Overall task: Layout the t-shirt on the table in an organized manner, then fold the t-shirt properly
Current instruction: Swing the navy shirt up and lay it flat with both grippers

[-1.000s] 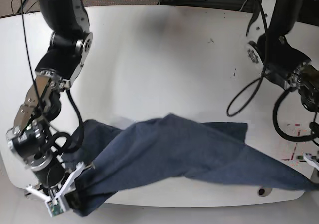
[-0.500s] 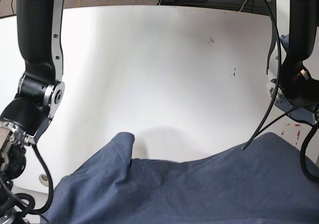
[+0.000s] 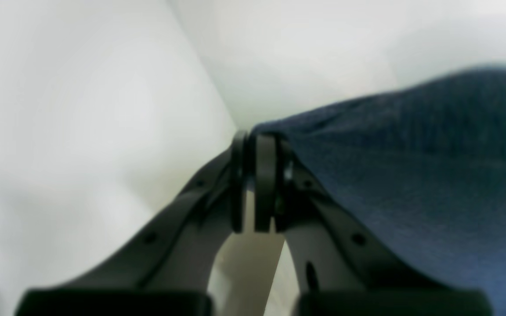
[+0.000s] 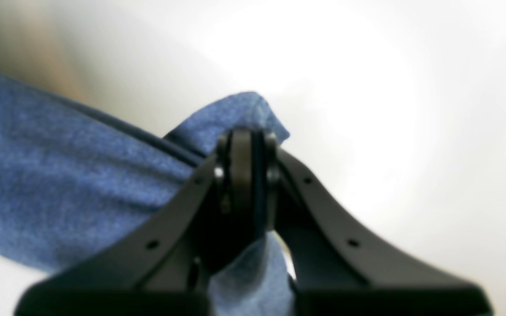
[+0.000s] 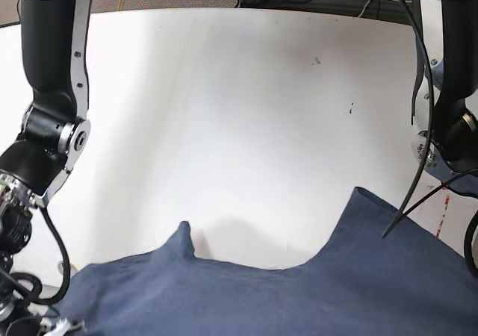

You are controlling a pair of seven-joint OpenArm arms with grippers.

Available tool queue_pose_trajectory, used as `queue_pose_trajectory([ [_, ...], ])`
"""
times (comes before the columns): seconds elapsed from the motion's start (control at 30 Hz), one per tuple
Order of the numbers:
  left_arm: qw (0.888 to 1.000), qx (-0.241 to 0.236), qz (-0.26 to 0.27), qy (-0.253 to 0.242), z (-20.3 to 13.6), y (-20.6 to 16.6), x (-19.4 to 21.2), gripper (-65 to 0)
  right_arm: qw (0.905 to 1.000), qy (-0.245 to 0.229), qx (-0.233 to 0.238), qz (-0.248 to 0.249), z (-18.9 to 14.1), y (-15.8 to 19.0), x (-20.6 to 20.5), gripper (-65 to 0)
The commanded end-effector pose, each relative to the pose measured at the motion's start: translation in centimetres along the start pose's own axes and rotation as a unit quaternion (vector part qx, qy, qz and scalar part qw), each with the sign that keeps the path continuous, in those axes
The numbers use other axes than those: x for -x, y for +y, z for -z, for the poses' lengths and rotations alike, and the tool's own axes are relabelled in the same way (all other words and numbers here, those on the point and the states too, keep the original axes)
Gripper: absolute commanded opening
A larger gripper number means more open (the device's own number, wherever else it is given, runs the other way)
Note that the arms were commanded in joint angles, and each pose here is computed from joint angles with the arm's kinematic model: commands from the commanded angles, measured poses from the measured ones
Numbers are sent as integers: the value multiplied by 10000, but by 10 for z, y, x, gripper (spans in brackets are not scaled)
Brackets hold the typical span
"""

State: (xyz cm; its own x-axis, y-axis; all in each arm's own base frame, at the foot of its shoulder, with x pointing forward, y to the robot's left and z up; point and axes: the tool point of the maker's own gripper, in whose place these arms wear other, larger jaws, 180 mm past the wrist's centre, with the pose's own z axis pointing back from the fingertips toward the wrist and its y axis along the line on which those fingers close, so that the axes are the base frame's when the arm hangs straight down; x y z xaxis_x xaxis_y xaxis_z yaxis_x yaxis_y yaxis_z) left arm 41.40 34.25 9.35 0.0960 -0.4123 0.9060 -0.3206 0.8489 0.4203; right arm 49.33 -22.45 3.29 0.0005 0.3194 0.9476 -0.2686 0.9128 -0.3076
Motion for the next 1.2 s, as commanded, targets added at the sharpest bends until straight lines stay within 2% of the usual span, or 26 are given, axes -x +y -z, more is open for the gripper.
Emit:
queue_pose_trajectory([
  [0.0, 9999, -43, 72, -61, -4, 0, 1, -640, 9998, 12, 178, -52, -14, -10, 11, -650],
  [0.3, 9963, 251, 493, 654, -10, -37, 72, -643, 9968, 699, -45, 379, -47, 24, 122, -650],
  [0.4, 9921, 335, 683, 995, -21, -48, 107, -643, 9924, 1032, -183, 652, -65, 43, 166, -650],
  [0.53, 9835, 423, 802, 1565, -40, -56, 162, -644, 9819, 1433, -414, 1170, -90, 78, 220, -650],
  [0.7, 9637, 546, 663, 2526, -75, -62, 245, -644, 9606, 1978, -622, 1852, -127, 121, 281, -650],
  [0.9, 9289, 619, 675, 3589, -131, -60, 327, -644, 9362, 2479, -818, 2353, -168, 166, 330, -650],
  [1.03, 9110, 748, 803, 3975, -162, -61, 359, -644, 9251, 2679, -897, 2538, -189, 188, 348, -650],
  [1.17, 9003, 965, 877, 4153, -185, -71, 380, -644, 9150, 2878, -940, 2665, -204, 201, 361, -650],
])
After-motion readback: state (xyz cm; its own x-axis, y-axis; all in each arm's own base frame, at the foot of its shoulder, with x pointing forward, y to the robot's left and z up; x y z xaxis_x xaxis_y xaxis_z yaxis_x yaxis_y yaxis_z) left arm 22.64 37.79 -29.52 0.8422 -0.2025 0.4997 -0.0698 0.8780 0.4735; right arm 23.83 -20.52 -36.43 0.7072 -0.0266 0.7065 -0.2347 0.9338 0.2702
